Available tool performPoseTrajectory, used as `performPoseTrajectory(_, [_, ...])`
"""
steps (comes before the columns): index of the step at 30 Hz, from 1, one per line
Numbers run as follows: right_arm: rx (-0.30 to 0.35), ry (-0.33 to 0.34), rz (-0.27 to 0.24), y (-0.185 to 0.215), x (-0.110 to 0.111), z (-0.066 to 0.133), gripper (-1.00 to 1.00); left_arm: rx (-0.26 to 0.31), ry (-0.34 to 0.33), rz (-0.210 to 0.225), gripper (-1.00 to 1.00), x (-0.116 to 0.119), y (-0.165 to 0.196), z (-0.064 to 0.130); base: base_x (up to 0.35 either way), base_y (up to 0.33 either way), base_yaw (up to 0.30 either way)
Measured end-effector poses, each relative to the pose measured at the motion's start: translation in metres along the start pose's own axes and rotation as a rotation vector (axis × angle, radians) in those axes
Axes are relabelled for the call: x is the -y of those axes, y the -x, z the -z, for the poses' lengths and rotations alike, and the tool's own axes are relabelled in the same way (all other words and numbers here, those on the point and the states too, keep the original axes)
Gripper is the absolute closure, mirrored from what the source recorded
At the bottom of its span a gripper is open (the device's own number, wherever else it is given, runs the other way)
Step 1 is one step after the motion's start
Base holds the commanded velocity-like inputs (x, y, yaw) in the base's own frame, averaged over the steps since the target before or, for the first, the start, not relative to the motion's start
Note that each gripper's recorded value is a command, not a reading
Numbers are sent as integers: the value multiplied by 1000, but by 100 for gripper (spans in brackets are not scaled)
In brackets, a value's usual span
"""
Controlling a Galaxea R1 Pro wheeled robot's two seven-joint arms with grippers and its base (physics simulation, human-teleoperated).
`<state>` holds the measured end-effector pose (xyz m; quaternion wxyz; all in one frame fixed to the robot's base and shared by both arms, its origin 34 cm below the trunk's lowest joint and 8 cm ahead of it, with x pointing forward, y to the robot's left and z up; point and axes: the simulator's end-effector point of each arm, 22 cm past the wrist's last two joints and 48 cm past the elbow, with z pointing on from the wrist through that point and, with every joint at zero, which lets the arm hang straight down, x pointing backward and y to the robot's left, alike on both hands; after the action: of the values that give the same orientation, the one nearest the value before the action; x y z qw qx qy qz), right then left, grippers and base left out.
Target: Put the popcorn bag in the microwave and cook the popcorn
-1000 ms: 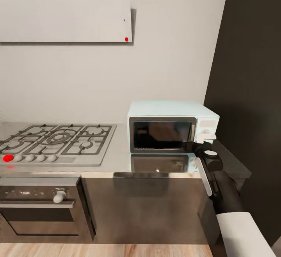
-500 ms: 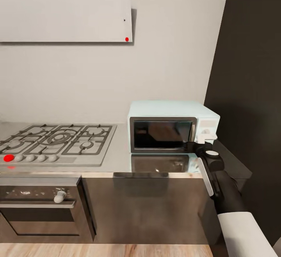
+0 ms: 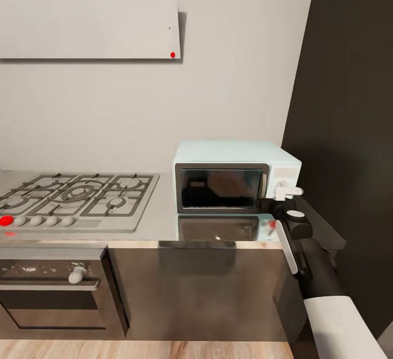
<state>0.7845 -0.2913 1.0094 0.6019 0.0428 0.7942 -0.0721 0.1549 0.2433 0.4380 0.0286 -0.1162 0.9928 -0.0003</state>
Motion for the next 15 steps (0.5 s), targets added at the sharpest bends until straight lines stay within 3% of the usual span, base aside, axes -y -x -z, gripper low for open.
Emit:
performPoseTrajectory(5, [2, -1, 0, 1, -4, 1, -100, 0, 0, 0, -100, 0, 0, 0, 0, 8, 0])
performPoseTrajectory(15, [1, -9, 3, 0, -1, 0, -100, 0, 0, 0, -100, 0, 0, 0, 0, 118, 0])
